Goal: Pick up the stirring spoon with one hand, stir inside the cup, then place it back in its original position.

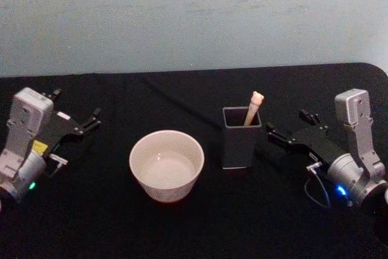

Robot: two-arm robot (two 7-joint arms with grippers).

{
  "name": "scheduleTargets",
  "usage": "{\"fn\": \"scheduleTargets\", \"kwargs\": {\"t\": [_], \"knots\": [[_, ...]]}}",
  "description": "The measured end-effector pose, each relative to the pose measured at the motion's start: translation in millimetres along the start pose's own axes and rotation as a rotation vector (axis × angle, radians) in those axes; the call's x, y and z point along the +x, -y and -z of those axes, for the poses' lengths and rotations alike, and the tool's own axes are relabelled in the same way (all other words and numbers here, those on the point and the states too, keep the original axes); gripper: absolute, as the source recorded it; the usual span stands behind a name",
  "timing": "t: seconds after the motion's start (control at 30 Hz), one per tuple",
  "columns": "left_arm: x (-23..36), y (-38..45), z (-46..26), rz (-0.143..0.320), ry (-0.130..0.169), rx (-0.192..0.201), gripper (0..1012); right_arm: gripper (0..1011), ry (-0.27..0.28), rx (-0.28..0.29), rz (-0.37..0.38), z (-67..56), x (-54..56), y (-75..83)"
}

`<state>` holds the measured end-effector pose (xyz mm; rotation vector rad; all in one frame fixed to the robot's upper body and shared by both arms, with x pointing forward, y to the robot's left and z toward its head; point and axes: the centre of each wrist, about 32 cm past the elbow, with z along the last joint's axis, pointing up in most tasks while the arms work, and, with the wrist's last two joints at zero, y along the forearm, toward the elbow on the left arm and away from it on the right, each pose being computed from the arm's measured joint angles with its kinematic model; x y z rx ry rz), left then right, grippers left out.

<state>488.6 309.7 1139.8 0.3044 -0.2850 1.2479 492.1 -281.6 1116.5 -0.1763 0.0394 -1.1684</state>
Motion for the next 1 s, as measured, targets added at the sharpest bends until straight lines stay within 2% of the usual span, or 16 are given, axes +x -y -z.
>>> {"fn": "scheduleTargets", "kwargs": {"t": [1.0], "knots": [[0.0,0.0,0.0,0.000,0.000,0.000,1001,1002,-0.002,0.002,0.000,-0.6,0.0,0.1]]}}
